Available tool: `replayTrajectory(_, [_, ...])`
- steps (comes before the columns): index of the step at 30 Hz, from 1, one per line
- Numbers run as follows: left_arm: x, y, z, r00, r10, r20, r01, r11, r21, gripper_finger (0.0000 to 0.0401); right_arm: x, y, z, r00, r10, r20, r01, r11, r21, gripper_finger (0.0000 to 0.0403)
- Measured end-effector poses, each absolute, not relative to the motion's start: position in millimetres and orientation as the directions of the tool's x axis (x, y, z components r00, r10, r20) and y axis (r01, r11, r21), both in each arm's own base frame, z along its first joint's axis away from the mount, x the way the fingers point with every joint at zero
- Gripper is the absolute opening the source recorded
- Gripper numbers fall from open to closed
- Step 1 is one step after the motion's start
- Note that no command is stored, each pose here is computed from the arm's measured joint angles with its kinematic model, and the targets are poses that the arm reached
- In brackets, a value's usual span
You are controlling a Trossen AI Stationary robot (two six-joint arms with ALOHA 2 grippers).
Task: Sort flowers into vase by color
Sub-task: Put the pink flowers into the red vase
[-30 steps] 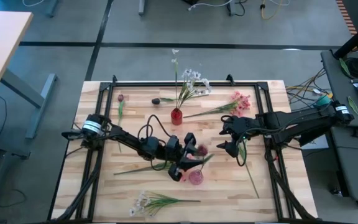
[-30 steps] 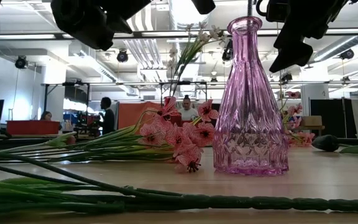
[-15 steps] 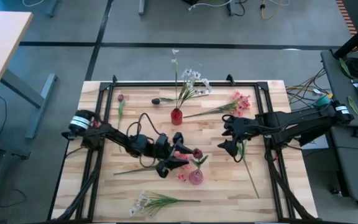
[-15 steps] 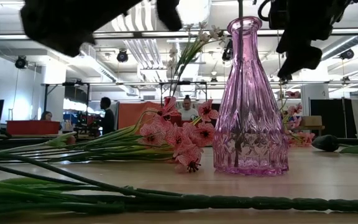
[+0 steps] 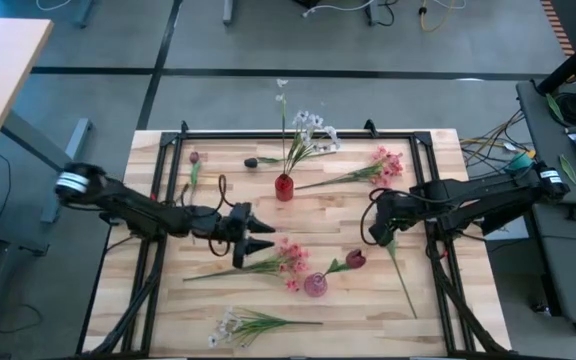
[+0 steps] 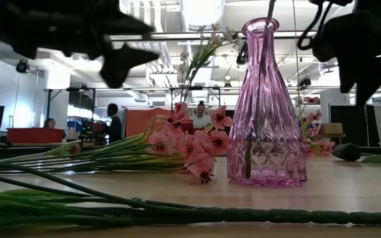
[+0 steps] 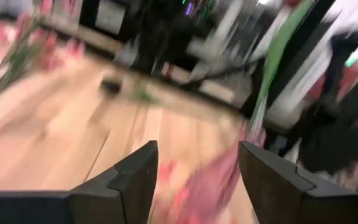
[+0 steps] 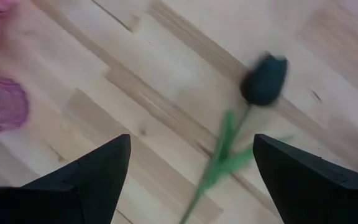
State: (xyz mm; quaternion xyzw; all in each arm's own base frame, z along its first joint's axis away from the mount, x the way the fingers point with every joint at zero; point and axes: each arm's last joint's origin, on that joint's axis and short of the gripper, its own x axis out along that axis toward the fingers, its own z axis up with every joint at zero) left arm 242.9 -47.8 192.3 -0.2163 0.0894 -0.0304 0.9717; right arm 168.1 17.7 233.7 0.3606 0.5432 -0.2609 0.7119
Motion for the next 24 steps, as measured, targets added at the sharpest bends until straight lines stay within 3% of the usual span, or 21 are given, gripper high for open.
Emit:
replayTrajectory(3, [227.6, -49.1, 193.3, 0.922, -0.144, -0.359, -0.015, 0.913, -0.407, 0.0205, 166.2, 17.8, 233.1, 0.252, 0.027, -0.967, 0.773, 0.595, 0.218, 0.0329])
replayTrajectory(7, [215.4, -53.7, 194.3, 0.819, -0.110, -0.563, -0.101, 0.938, -0.331, 0.0206, 167.0, 17.7, 233.2, 0.259, 0.025, -0.966, 0.773, 0.594, 0.223, 0.0329])
replayTrajectory(14, [222.7, -78.4, 198.6, 0.752, -0.170, -0.637, -0.054, 0.947, -0.317, 0.0239, 169.1, 16.5, 232.4, 0.267, -0.025, -0.963, 0.780, 0.593, 0.200, 0.0329])
replayTrajectory(20, [237.7, -102.4, 192.4, 0.695, -0.061, -0.716, -0.103, 0.978, -0.183, 0.0288, 171.0, 16.8, 232.8, 0.285, -0.024, -0.958, 0.768, 0.604, 0.214, 0.0329])
replayTrajectory(24, [254.5, -115.3, 183.2, 0.636, 0.001, -0.772, -0.121, 0.988, -0.098, 0.0298, 170.9, 16.8, 232.8, 0.284, -0.024, -0.958, 0.766, 0.607, 0.212, 0.0329])
